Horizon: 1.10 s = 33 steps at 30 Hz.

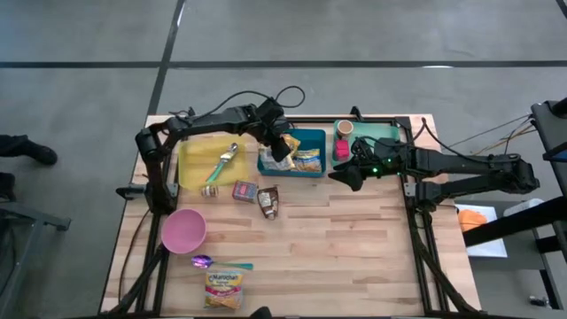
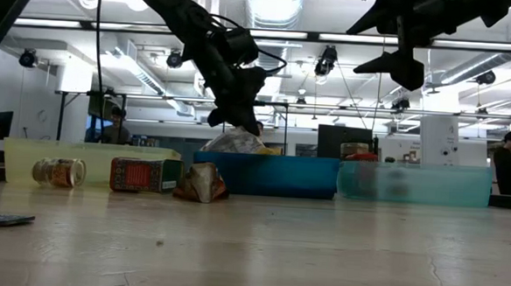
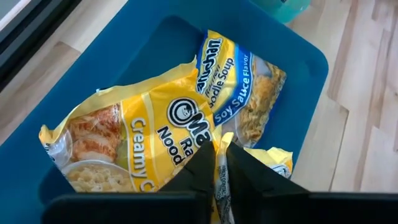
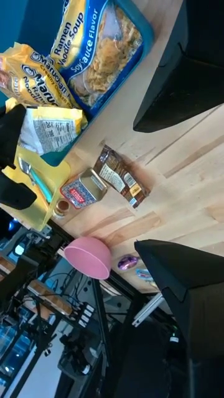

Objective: Pick & Place Food Item
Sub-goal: Put the yellow noodle pack into the blue bin, then put the purple spoon into the yellow transparent bin

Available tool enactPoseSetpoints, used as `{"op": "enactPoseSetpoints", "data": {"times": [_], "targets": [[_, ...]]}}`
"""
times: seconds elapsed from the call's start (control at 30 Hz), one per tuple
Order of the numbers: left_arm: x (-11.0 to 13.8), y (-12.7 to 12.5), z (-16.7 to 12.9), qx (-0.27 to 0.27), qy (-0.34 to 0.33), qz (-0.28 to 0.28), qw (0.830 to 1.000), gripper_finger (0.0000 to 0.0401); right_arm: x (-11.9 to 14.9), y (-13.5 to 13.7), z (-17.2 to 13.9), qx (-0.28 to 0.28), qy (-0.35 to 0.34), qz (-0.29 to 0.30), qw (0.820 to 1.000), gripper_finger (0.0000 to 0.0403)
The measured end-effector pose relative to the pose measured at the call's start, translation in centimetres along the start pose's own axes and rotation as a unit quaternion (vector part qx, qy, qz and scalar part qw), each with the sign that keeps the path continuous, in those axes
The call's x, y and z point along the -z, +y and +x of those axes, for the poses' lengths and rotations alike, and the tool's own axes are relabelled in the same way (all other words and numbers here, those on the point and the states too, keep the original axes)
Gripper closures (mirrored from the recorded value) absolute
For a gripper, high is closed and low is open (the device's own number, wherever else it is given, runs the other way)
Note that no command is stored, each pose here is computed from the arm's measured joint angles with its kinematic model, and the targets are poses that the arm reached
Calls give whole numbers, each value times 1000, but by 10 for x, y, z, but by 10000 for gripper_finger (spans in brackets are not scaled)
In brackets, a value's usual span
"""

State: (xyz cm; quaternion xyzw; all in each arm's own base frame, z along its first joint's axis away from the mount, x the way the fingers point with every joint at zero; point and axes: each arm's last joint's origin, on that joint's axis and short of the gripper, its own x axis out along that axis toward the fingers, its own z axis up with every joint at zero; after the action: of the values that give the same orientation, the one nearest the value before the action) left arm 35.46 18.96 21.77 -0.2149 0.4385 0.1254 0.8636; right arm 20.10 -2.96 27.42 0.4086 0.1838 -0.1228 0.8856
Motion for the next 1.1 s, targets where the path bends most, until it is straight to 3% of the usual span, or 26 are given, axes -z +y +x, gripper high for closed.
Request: {"op": "enactPoseSetpoints", "data": {"times": [0.37, 0.53, 0.77, 0.93, 1.1], "targets": [[0, -1, -2, 13, 4, -25, 1000, 187, 0, -1, 0, 9, -8, -3, 1000, 109], [-9, -6, -19, 13, -7, -38, 999, 129, -1, -1, 0, 13, -13, -4, 1000, 109], [-14, -20, -58, 17, -22, -23, 999, 116, -1, -1, 0, 19, -18, -7, 1000, 108], [5, -40, -73, 23, 25, 74, 997, 115, 0, -1, 0, 19, -16, -14, 1000, 109], [30, -62, -71, 31, 101, 152, 983, 115, 0, -1, 0, 19, -16, -15, 1000, 108]]}}
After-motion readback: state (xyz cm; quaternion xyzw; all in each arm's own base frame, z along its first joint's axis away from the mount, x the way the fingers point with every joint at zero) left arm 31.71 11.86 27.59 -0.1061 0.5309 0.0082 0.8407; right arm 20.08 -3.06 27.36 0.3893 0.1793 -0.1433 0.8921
